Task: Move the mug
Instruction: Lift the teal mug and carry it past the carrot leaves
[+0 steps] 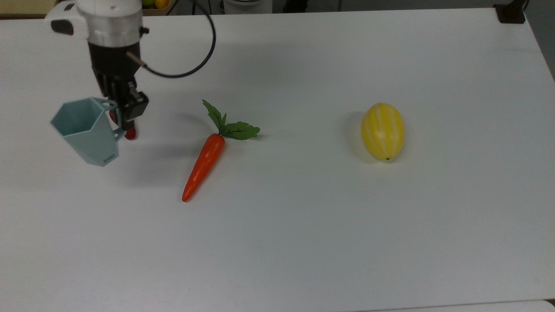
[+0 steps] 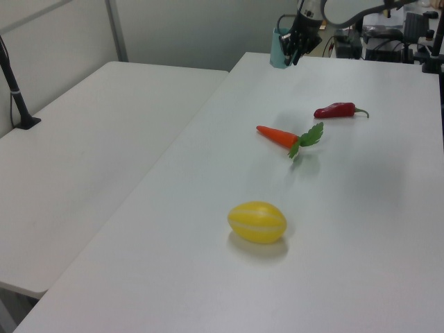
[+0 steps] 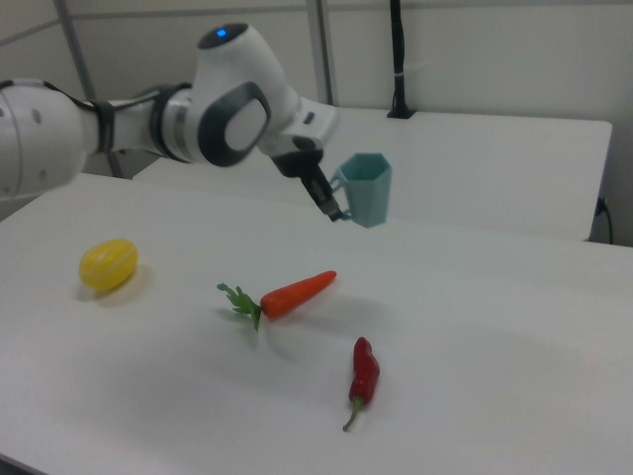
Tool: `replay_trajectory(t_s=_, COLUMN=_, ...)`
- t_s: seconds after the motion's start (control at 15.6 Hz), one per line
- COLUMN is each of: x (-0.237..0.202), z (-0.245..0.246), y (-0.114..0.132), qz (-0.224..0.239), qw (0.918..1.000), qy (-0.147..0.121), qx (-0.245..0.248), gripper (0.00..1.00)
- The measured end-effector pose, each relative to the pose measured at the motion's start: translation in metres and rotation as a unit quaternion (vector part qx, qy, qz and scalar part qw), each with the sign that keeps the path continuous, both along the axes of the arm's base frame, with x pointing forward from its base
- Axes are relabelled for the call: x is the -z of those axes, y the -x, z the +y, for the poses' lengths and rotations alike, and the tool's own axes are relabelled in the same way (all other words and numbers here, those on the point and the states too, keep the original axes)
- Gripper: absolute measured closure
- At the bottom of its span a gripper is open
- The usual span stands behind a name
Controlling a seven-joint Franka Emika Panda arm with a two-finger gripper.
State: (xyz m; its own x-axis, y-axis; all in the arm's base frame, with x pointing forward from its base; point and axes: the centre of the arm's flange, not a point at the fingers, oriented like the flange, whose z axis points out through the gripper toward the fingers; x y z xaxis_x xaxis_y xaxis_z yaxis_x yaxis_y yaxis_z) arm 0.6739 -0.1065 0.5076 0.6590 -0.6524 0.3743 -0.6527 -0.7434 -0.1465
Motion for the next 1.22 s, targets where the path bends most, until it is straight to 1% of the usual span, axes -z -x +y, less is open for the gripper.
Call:
replay_trajectory(t_s=0.19, x=-0.032, z=0.027, y=0.014, qz=0.012, qw=0.9995, qy=-0.004, qx=-0.027, gripper=0.77)
replay_trajectory(t_s=0.32, x=-0.046, z=0.040, y=0.026, qz=0.036, qw=0.9978, qy=-0.002, qx=-0.056, gripper=0.77)
replay_trajectory(t_s=0.45, x=-0.052, z=0.055, y=0.038, qz=0.069, qw=0.9930, qy=-0.001, qx=-0.096, gripper=0.77)
replay_trajectory(t_s=0.58, x=-0.053, z=0.075, y=0.051, qz=0.104, qw=0.9828, qy=-0.004, qx=-0.152, gripper=0.77)
replay_trajectory(t_s=0.64, x=-0.051, z=0.083, y=0.057, qz=0.116, qw=0.9771, qy=-0.002, qx=-0.178, gripper=0.77)
replay_trajectory(t_s=0.7, x=-0.046, z=0.090, y=0.065, qz=0.129, qw=0.9698, qy=0.001, qx=-0.207, gripper=0.77)
replay_trajectory(t_s=0.9, x=-0.023, z=0.110, y=0.098, qz=0.161, qw=0.9419, qy=0.005, qx=-0.295, gripper=0.77)
replay_trajectory(t_s=1.03, x=-0.011, z=0.116, y=0.121, qz=0.178, qw=0.9239, qy=0.009, qx=-0.339, gripper=0.77)
replay_trajectory(t_s=1.15, x=0.001, z=0.119, y=0.140, qz=0.193, qw=0.9081, qy=0.013, qx=-0.372, gripper=0.77)
replay_trajectory(t_s=1.22, x=0.011, z=0.123, y=0.150, qz=0.203, qw=0.8989, qy=0.013, qx=-0.388, gripper=0.77)
